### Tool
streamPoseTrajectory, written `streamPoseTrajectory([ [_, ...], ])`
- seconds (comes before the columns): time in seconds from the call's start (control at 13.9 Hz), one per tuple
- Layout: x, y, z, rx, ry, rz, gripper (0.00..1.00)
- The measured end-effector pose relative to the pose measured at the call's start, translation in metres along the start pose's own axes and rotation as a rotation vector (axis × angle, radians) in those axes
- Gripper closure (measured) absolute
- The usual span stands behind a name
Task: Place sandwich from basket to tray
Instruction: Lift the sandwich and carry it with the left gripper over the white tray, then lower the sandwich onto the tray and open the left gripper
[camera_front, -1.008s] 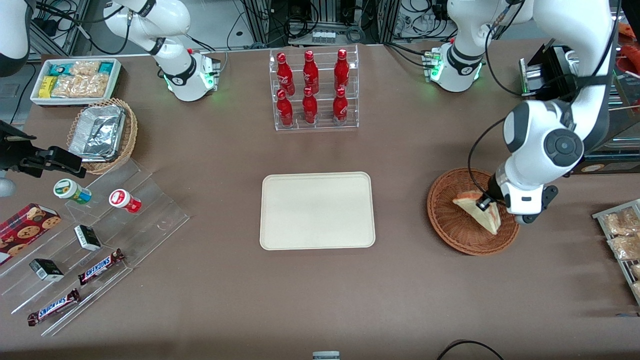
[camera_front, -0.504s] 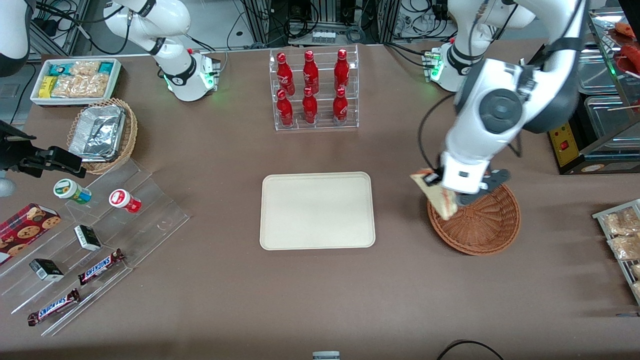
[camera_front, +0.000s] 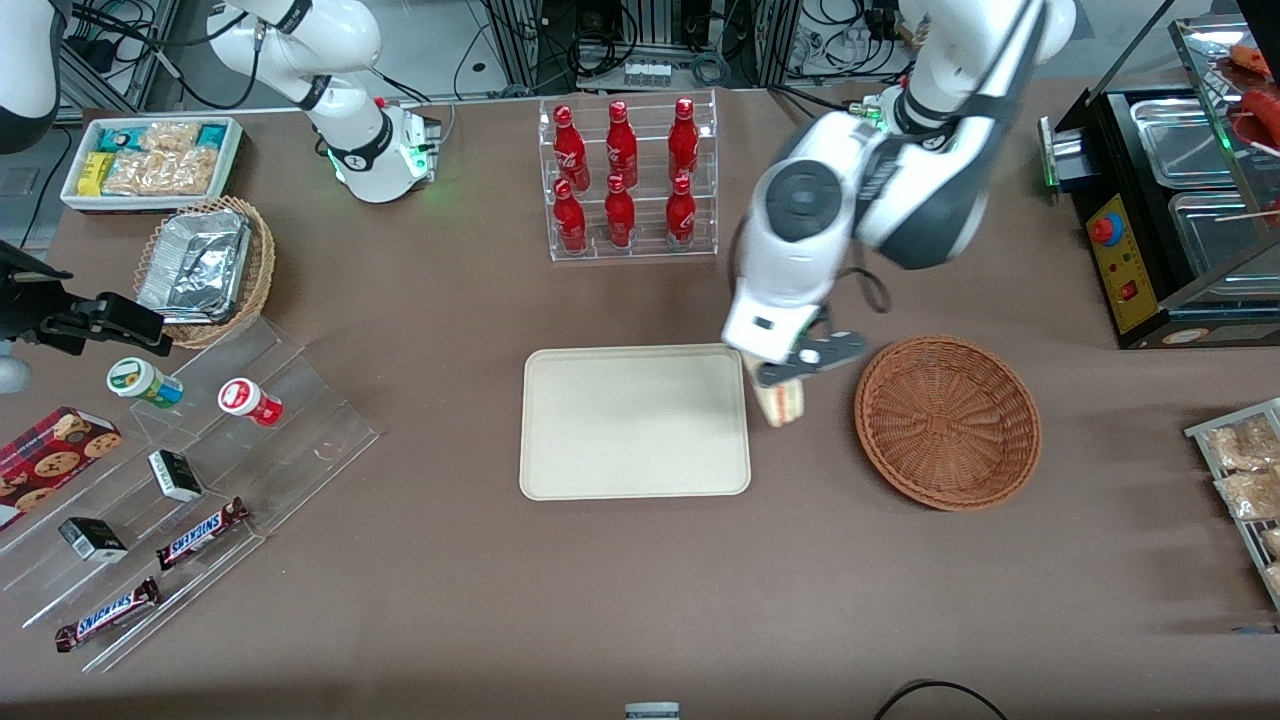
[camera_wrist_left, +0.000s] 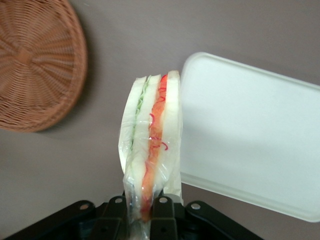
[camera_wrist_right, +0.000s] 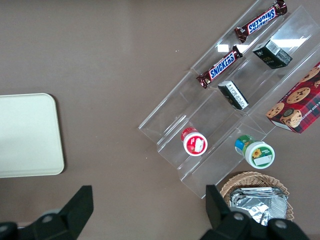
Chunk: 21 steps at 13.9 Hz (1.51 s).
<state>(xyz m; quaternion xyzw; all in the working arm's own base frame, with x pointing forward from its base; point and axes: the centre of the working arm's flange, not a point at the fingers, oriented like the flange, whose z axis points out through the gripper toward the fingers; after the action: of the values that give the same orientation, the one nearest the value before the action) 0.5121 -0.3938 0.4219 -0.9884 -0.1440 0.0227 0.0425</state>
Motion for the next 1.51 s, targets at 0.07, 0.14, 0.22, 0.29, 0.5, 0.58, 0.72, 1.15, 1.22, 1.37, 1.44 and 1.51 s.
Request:
streamPoseTrajectory([
  [0.07,-0.011,0.020,0.007,0.004,0.002,0.013,0.85],
  [0.14,-0.020,0.038,0.015,0.008,0.004,0.026,0.85],
  [0.22,-0.027,0.054,0.025,0.011,0.005,0.041,0.85],
  [0.29,-0.033,0.069,0.035,0.008,0.010,0.058,0.85],
  [0.5,-0.055,0.109,0.071,-0.008,0.059,0.129,0.85],
  [0.58,-0.064,0.119,0.085,-0.001,0.070,0.154,0.85],
  [0.72,-0.081,0.133,0.109,0.010,0.078,0.192,0.85],
  [1.15,-0.092,0.162,0.166,0.050,0.124,0.260,0.85],
  [1.22,-0.089,0.166,0.172,0.049,0.129,0.261,0.85],
  [1.37,-0.086,0.172,0.176,0.038,0.139,0.261,0.85],
  [1.44,-0.085,0.174,0.175,0.027,0.145,0.262,0.85],
  [1.51,-0.084,0.175,0.175,0.023,0.148,0.263,0.85],
])
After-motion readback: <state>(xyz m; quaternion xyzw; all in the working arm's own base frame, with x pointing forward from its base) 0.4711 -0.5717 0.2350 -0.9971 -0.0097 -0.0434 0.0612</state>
